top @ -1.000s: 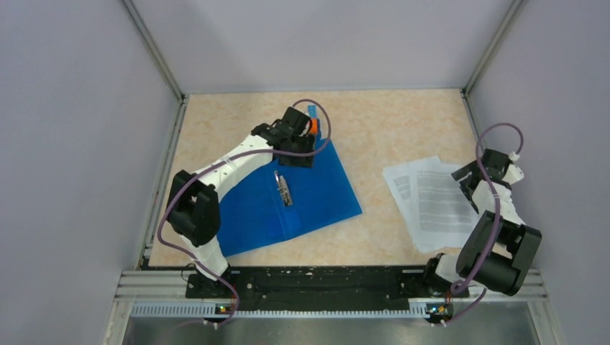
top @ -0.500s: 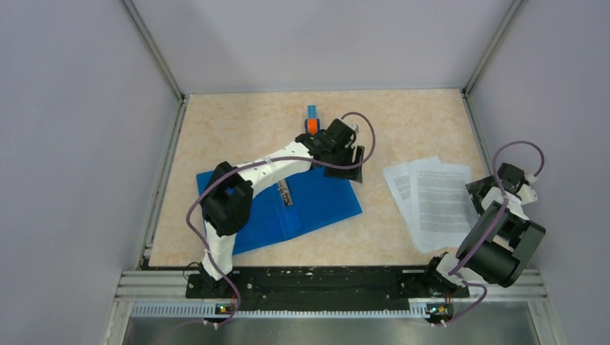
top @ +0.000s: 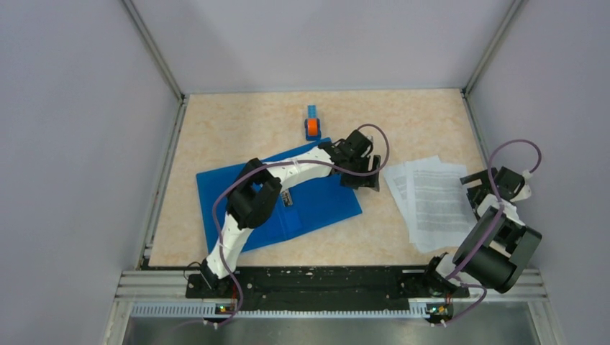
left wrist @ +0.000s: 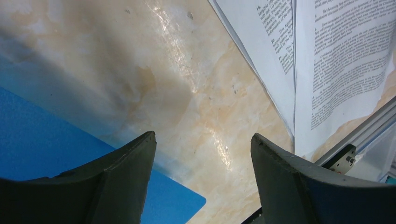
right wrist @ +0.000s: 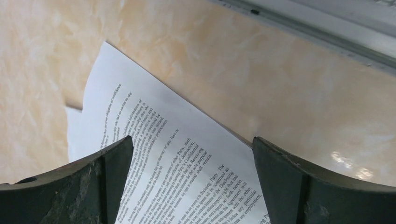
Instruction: Put the files into the folder
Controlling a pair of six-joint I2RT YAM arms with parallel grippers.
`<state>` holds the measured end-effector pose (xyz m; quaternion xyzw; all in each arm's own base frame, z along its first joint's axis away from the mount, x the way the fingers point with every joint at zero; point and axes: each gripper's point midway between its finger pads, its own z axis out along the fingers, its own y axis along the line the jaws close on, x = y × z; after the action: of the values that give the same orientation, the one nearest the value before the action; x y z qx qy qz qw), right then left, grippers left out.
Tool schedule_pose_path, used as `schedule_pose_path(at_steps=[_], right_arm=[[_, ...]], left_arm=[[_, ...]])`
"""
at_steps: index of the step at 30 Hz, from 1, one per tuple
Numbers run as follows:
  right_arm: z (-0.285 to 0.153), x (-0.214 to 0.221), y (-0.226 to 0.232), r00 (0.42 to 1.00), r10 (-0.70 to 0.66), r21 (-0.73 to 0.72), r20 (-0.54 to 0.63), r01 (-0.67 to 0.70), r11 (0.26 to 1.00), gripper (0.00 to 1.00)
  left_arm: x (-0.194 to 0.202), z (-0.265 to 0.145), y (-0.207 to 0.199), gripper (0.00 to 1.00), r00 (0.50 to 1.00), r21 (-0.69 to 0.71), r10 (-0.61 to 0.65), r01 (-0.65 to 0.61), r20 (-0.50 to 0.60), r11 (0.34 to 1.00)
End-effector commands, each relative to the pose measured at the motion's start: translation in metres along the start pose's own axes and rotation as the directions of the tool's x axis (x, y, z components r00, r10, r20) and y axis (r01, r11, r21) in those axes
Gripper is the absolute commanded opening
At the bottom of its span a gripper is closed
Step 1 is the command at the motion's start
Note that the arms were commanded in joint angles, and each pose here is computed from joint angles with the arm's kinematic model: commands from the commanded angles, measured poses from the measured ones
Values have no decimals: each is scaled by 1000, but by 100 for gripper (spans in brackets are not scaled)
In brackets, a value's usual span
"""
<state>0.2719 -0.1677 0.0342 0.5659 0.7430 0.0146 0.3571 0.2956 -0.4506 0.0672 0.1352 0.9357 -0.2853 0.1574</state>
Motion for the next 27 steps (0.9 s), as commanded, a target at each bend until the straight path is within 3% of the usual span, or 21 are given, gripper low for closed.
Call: schedule_pose_path(at_steps=[1, 20, 23, 27], right_arm=[[-14, 93, -28, 940, 18, 62, -341, 4, 998, 99], [-17, -7, -30, 999, 37, 212, -30, -30, 977, 99], [-12, 0, -30, 998, 44, 203, -48, -34, 979, 99], [-2, 45, -29, 971, 87, 144, -222, -55, 988, 99]], left_arm=[[-25, 7, -17, 79, 998, 58, -28, 25, 64, 998], [-17, 12, -5, 79, 999, 16, -9, 8, 40, 1000], [-17, 14, -7, 79, 999, 29, -7, 6, 35, 1000], [-15, 20, -7, 79, 1000, 33, -10, 9, 23, 999]])
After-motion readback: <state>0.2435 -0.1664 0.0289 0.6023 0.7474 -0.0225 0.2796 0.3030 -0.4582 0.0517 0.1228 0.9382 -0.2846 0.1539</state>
